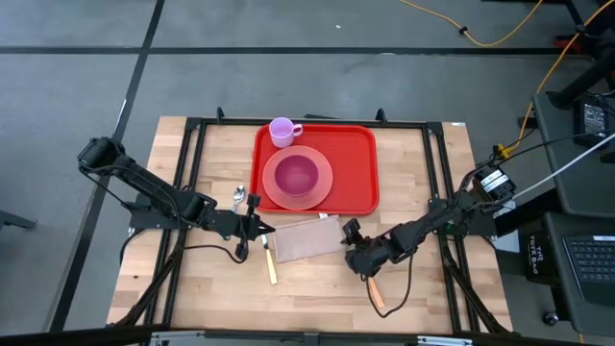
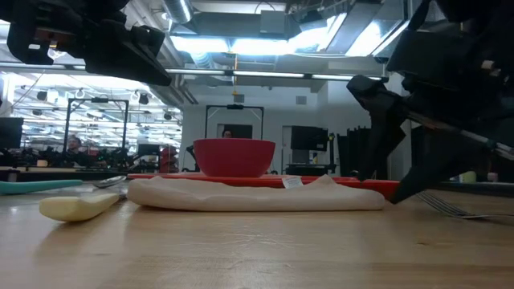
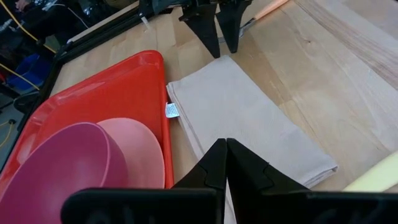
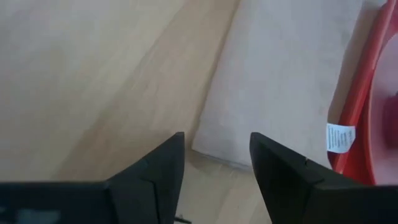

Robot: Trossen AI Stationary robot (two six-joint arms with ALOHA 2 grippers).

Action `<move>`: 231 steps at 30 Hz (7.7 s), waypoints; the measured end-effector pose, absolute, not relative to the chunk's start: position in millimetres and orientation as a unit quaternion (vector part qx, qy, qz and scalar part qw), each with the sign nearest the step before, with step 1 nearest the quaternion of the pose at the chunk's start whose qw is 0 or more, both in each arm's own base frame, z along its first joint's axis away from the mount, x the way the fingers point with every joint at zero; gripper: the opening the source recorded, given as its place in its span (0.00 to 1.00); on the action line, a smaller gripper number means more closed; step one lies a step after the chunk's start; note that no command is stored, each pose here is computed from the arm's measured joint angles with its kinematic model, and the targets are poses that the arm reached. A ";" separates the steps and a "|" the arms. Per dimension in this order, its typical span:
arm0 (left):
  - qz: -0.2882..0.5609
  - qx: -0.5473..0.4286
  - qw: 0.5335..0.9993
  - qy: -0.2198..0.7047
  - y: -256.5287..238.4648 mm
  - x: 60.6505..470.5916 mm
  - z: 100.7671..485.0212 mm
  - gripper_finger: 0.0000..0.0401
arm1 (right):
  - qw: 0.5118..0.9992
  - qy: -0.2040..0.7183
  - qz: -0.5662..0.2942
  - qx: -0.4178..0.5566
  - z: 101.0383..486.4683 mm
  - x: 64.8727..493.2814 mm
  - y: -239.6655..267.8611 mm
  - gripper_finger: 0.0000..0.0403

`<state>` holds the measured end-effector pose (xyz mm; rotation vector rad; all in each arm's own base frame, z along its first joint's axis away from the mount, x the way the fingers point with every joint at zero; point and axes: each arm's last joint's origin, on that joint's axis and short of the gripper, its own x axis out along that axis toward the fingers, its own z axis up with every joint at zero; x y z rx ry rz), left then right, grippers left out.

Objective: Set up tray
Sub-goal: Put the brown napkin on the red serving tray to the right of the pink plate

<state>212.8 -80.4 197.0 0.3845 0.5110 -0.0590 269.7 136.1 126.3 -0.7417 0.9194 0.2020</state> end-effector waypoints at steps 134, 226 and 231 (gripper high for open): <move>-0.030 0.182 0.954 0.235 -81.3 214.4 200.1 0.01 | 0.749 0.597 0.048 -0.283 193.7 297.8 116.4 0.04; 0.004 0.177 0.970 0.168 -81.9 220.0 213.2 0.01 | 0.732 0.541 -0.350 -0.221 325.4 272.0 -70.2 0.04; 0.004 0.177 0.970 0.168 -81.9 220.0 213.2 0.00 | 0.724 0.525 -0.379 -0.239 330.7 273.9 -92.6 0.04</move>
